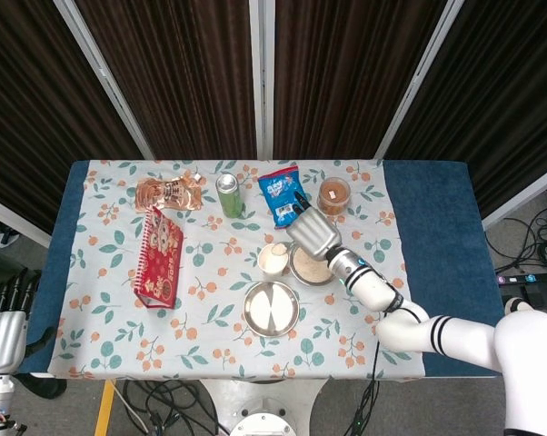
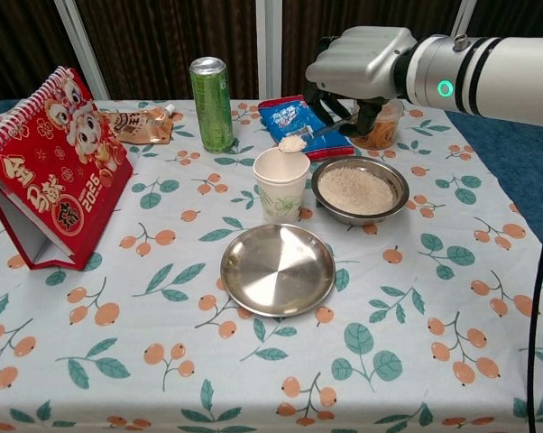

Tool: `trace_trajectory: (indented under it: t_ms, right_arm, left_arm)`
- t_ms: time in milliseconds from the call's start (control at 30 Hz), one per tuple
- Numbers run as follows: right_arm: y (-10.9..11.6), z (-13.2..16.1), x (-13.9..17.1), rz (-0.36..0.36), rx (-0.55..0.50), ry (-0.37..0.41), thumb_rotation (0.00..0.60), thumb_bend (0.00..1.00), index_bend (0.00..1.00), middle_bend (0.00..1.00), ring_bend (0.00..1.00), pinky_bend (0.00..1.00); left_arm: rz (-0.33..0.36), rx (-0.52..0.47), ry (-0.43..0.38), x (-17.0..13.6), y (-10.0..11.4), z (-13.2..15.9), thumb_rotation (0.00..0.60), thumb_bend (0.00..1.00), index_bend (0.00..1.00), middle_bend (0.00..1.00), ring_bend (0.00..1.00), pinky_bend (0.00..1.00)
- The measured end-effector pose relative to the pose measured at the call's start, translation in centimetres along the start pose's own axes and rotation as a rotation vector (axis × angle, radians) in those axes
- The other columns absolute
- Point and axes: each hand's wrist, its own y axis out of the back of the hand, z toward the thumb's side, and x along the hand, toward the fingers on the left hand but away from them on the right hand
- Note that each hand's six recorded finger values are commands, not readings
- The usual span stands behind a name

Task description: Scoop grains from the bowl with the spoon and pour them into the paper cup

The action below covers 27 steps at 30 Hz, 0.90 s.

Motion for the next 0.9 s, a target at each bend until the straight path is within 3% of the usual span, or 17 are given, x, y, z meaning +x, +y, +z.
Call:
trace_trajectory:
  t_ms: [267, 533, 900]
  right_arm:
    - [1.8, 1.8, -1.0, -0.011, 0.202, 0.044, 0.600, 0.37, 0.63, 0.60, 0.19, 0.00]
    - [3.0, 3.2, -1.2, -0.034, 0.476, 0.098, 0.600, 0.37, 0.64, 0.60, 0.19, 0.00]
    - [4.0, 5.3, -0.6, -0.180, 0.789, 0.186, 0.600, 0.37, 0.63, 0.60, 0.19, 0.00]
  left_arm:
    - [0.001, -0.005, 0.004, -0.1, -0.1, -0.2, 0.600, 0.26, 0.13, 0.10, 0.05, 0.11]
    - [0.002, -0.010, 0.004, -0.2, -0.3, -0.1, 0.600, 0.26, 0.13, 0.10, 0.05, 0.11]
    - [0.001, -0.016, 0.009, -0.3, -0.5, -0.2, 0.600, 0.26, 0.13, 0.10, 0.05, 0.11]
